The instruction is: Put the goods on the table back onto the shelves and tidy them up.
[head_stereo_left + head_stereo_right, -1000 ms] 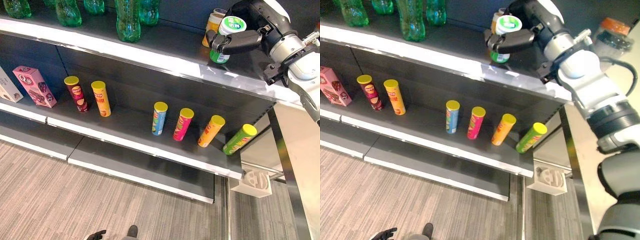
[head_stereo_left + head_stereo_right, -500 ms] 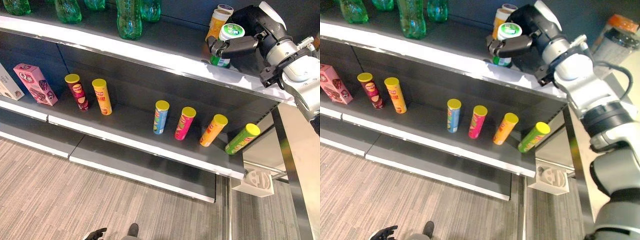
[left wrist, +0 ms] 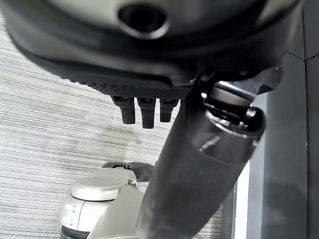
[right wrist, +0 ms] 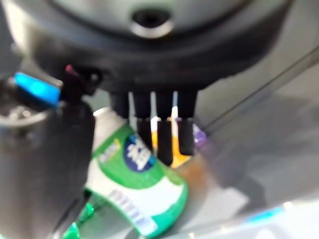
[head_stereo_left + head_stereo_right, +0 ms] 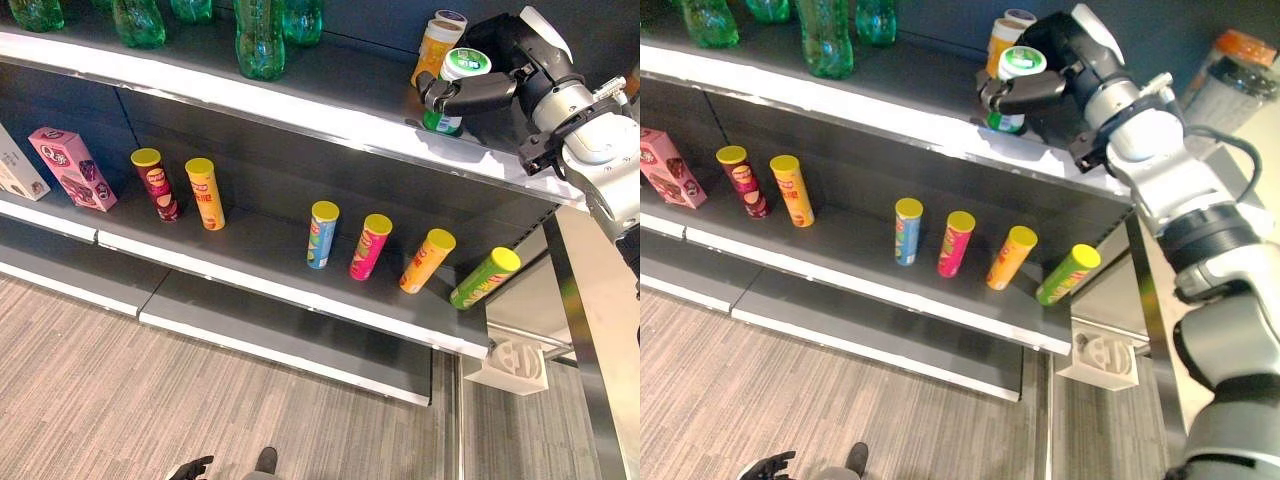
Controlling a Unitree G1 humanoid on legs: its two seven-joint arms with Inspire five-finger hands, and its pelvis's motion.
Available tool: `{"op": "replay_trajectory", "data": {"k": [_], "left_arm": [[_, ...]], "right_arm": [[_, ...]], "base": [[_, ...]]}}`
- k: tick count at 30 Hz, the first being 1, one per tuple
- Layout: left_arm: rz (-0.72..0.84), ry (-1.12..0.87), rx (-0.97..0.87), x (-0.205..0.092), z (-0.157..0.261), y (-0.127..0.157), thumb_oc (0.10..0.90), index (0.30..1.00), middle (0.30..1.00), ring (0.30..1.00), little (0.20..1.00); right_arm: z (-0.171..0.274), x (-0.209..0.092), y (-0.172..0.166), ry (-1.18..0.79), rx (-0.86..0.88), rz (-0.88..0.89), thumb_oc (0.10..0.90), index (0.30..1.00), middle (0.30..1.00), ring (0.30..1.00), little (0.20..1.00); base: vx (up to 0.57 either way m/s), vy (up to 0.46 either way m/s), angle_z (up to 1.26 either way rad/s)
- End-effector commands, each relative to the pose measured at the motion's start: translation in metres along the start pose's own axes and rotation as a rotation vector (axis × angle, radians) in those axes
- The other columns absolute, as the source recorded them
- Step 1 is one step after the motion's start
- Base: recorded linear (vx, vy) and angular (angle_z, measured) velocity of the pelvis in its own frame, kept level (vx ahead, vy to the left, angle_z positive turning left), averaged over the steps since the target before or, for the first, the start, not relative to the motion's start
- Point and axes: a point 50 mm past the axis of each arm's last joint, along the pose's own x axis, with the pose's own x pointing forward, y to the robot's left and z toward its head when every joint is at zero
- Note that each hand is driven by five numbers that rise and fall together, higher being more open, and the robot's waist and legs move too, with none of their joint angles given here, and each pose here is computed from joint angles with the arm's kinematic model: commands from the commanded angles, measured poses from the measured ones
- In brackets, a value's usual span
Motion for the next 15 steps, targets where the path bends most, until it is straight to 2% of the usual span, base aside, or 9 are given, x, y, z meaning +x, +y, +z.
{"op": "replay_trajectory", "data": {"k": [1, 10, 14, 15], "left_arm": [[0.045, -0.073, 0.055, 0.0031, 0.0205, 0.0164, 0.800, 0.900, 0.900, 0.900, 0.900], [0.041, -0.078, 0.056, 0.0034, 0.0227, 0.0158, 0.800, 0.900, 0.900, 0.900, 0.900], [0.045, -0.082, 0.059, 0.0034, 0.0237, 0.0172, 0.800, 0.900, 0.900, 0.900, 0.900], [0.048, -0.079, 0.056, 0.0033, 0.0230, 0.0177, 0.800, 0.900, 0.900, 0.900, 0.900]], "right_arm": [[0.0584, 0.0121, -0.0467, -0.173, 0.021, -0.175, 0.400, 0.300, 0.300, 0.300, 0.300], [0.0592, 0.0142, -0.0458, -0.179, 0.064, -0.195, 0.400, 0.300, 0.300, 0.300, 0.300], [0.0602, 0.0141, -0.0465, -0.172, 0.019, -0.185, 0.400, 0.300, 0.300, 0.300, 0.300], [0.0606, 0.0136, -0.0485, -0.171, 0.005, -0.192, 0.461, 0.392, 0.392, 0.392, 0.392]], "base": [[0.00, -0.009, 0.04], [0.00, -0.001, 0.07], [0.00, 0.000, 0.00], [0.00, 0.000, 0.00]]}}
